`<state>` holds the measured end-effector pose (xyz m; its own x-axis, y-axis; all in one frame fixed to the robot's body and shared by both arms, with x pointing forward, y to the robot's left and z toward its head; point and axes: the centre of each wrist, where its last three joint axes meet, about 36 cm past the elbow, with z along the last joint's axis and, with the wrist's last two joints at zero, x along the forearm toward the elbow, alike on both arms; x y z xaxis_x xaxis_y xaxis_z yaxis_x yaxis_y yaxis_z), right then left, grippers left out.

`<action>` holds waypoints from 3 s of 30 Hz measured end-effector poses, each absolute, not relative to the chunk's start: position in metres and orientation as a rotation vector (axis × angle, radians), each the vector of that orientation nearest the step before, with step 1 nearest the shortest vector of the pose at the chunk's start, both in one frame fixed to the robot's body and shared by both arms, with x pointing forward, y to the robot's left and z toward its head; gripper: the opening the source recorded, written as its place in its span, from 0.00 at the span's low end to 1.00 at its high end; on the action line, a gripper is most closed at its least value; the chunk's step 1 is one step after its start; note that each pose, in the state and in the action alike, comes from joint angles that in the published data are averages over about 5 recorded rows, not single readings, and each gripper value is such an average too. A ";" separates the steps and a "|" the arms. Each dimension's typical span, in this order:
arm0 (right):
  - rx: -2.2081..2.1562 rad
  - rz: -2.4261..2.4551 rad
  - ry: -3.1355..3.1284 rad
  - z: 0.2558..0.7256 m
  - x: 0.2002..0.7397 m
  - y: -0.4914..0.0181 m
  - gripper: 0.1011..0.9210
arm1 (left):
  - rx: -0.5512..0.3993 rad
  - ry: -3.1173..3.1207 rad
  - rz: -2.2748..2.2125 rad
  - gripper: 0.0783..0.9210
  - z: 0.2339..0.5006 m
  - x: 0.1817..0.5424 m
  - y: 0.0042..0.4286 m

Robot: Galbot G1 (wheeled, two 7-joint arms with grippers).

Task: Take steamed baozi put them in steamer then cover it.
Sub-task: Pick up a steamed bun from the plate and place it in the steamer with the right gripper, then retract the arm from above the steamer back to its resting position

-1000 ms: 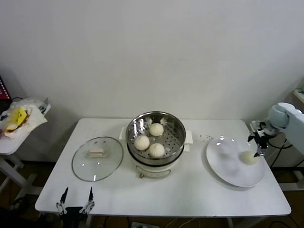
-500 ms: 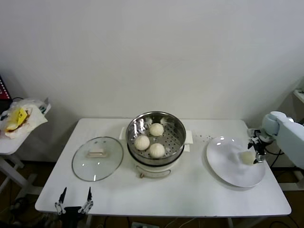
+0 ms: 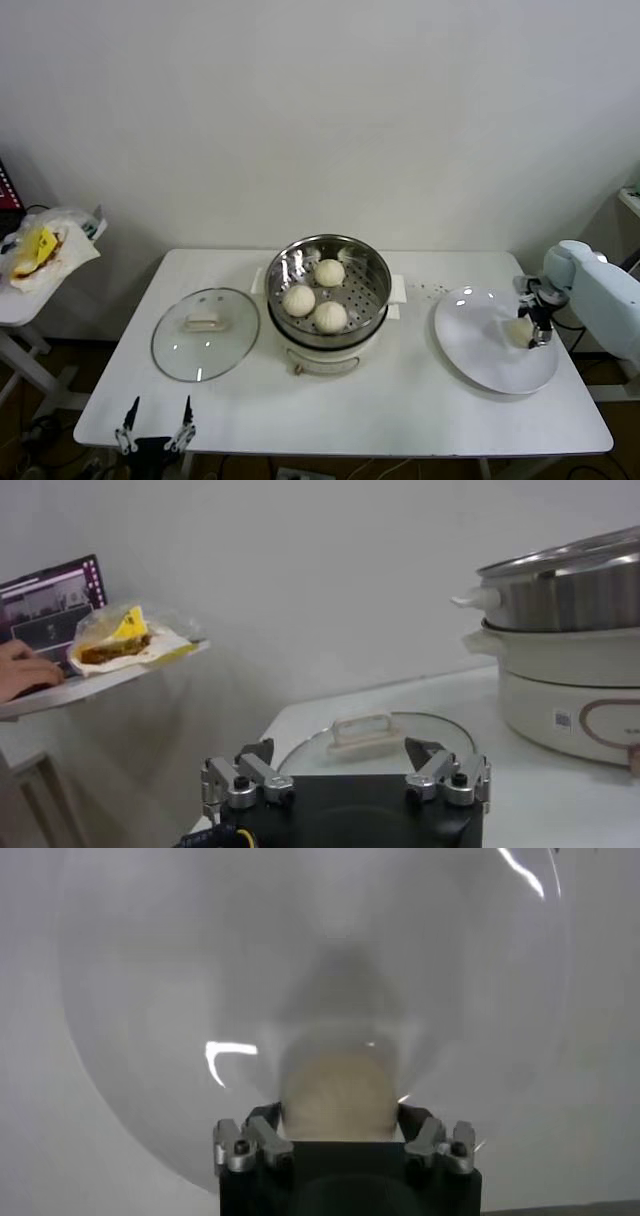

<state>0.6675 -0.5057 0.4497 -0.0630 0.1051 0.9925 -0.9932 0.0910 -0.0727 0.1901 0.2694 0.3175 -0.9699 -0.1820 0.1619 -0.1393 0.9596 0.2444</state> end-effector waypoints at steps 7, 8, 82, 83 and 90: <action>1.024 1.229 -1.239 0.454 0.669 -0.506 0.70 | 0.241 -2.926 -0.351 0.88 0.317 0.189 0.268; 1.022 1.228 -1.243 0.456 0.670 -0.506 0.70 | 0.240 -2.926 -0.351 0.88 0.317 0.189 0.268; 1.319 1.256 -1.389 0.582 0.696 -0.133 0.88 | 0.084 -2.996 -0.322 0.88 0.327 0.193 0.244; 1.320 1.255 -1.392 0.583 0.696 -0.133 0.88 | 0.084 -2.997 -0.321 0.88 0.326 0.193 0.244; 1.336 1.249 -1.407 0.602 0.698 -0.141 0.88 | 0.083 -3.002 -0.320 0.88 0.327 0.195 0.243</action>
